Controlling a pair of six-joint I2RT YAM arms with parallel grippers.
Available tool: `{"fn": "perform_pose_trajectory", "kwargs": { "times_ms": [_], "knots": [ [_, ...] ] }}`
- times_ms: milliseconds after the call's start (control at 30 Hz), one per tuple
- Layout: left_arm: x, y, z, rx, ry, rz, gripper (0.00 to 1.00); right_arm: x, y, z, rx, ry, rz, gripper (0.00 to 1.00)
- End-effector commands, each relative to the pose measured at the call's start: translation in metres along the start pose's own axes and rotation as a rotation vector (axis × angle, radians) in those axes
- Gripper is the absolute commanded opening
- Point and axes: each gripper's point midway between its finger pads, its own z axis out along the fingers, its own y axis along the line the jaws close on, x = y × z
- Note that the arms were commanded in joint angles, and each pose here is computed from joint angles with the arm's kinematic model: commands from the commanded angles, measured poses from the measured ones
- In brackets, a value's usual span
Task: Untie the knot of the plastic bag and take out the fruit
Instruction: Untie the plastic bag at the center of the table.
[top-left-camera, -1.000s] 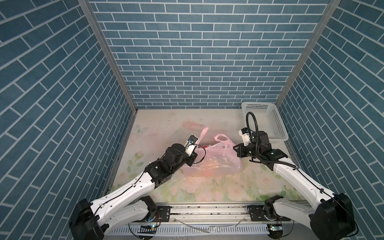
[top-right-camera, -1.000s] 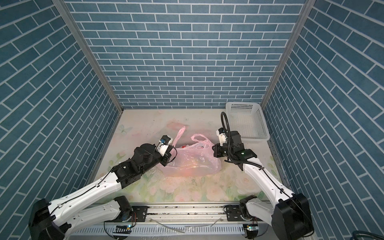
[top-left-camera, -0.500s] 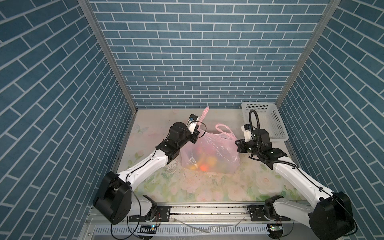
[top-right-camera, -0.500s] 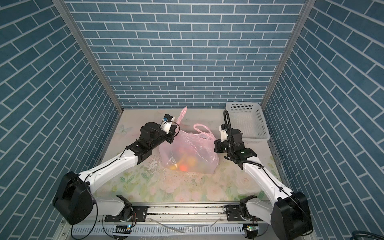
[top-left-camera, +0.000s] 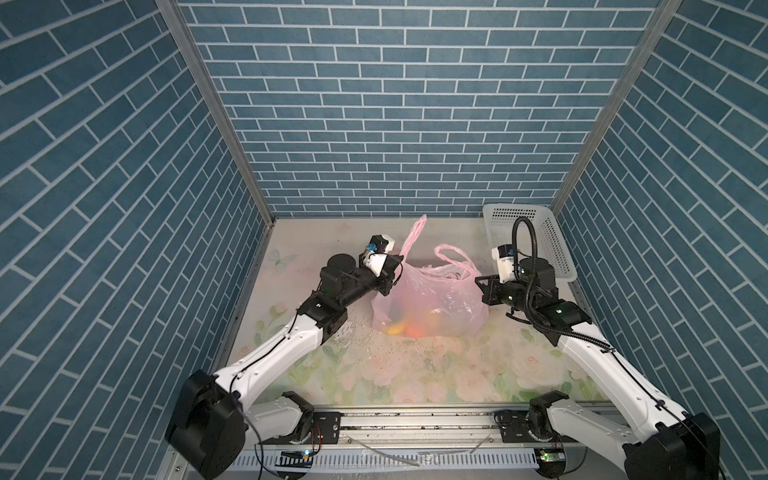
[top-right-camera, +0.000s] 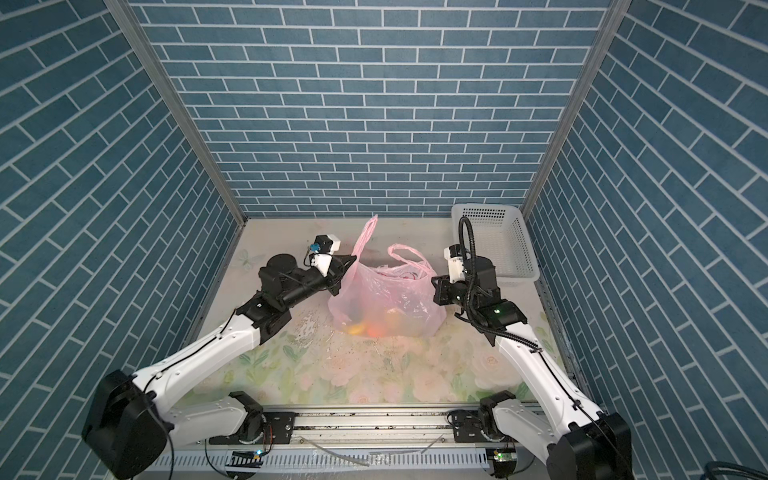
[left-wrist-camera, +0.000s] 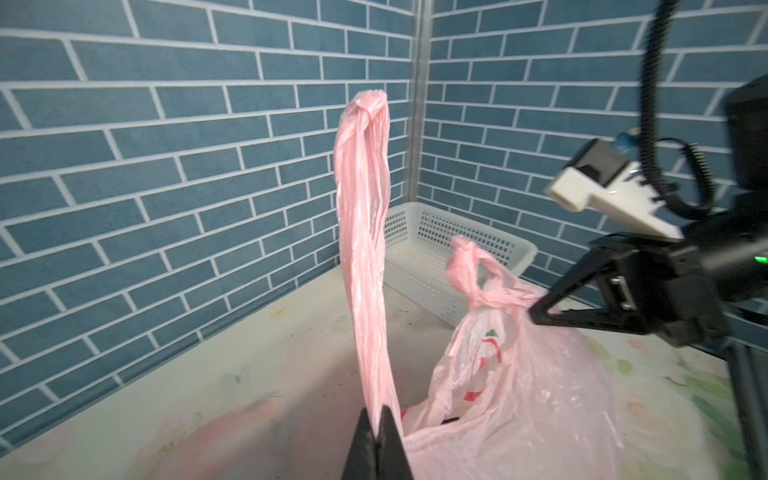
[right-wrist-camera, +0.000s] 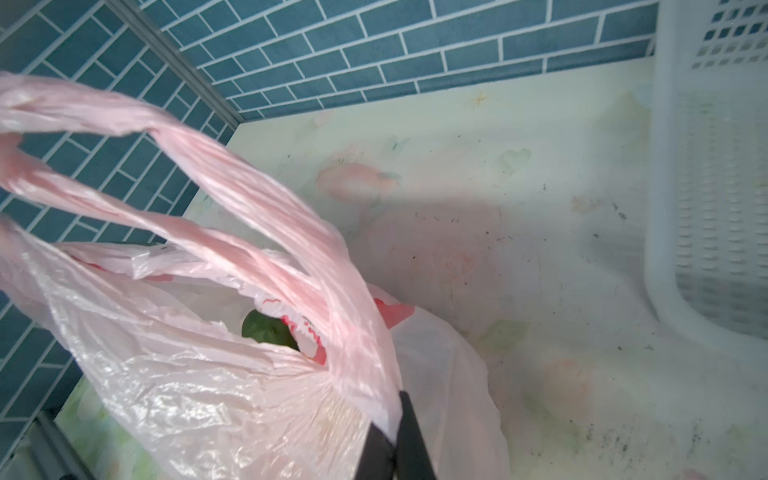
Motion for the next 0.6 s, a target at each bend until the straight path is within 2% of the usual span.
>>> {"fn": "perform_pose_trajectory", "kwargs": {
  "times_ms": [0,33,100,233,467,567],
  "knots": [
    [0.004,-0.033,-0.021,0.128,-0.008,-0.012,0.00,0.017,0.015,-0.014,-0.069,0.095,-0.011,0.11],
    [0.008,-0.038,-0.027,0.142,-0.005,-0.012,0.00,0.019,0.017,-0.018,-0.072,0.115,-0.028,0.22],
    [0.015,-0.047,-0.035,0.171,0.000,-0.013,0.00,0.014,0.024,-0.029,-0.080,0.139,-0.076,0.39],
    [0.028,-0.065,-0.042,0.239,0.016,-0.014,0.00,-0.008,0.043,-0.043,-0.130,0.164,-0.173,0.63],
    [0.034,-0.074,-0.048,0.266,-0.007,0.019,0.00,-0.033,0.062,-0.030,-0.232,0.220,-0.332,0.87],
    [0.034,-0.074,-0.049,0.266,-0.012,0.037,0.00,-0.035,0.069,-0.017,-0.304,0.253,-0.343,0.91]
  ]
}}
